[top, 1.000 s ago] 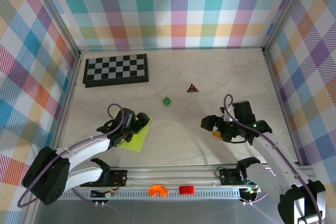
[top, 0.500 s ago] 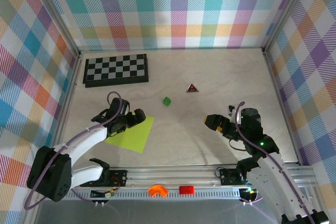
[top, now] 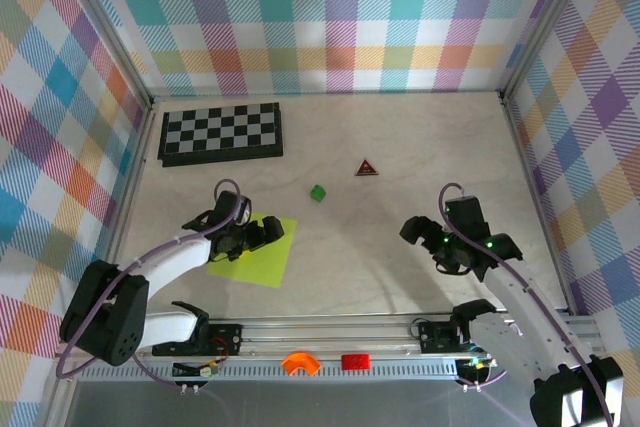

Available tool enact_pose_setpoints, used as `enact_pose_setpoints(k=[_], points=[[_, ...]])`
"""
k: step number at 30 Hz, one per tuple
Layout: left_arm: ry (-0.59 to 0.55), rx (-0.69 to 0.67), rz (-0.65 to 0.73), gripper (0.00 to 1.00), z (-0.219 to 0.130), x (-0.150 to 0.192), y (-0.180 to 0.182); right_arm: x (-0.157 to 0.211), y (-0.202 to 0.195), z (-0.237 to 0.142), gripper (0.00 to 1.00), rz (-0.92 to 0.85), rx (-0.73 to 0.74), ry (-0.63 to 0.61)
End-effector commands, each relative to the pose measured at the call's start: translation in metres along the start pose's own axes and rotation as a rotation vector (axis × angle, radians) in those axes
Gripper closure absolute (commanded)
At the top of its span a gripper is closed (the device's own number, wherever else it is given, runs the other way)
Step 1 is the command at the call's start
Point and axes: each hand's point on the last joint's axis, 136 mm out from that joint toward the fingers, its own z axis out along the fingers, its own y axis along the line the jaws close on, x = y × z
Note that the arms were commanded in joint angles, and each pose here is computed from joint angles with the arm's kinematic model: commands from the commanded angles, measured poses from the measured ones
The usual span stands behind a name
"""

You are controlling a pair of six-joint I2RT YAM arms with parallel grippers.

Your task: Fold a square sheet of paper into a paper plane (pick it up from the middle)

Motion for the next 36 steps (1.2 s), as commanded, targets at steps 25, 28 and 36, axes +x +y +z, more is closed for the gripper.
enact_pose_setpoints(k=[25,28,36], points=[[0.075,0.0,0.041,0.0,0.062,0.121,-0.138,0.005,0.013,0.0,0.01,-0.082,-0.119,0.066],[0.01,-0.132,0.171,0.0,0.043,0.101,-0.131,0.005,0.017,-0.005,0.01,-0.089,-0.151,0.043],[0.007,-0.25,0.581,0.0,0.016,0.076,-0.14,0.004,0.011,-0.001,0.01,-0.036,-0.089,0.097]])
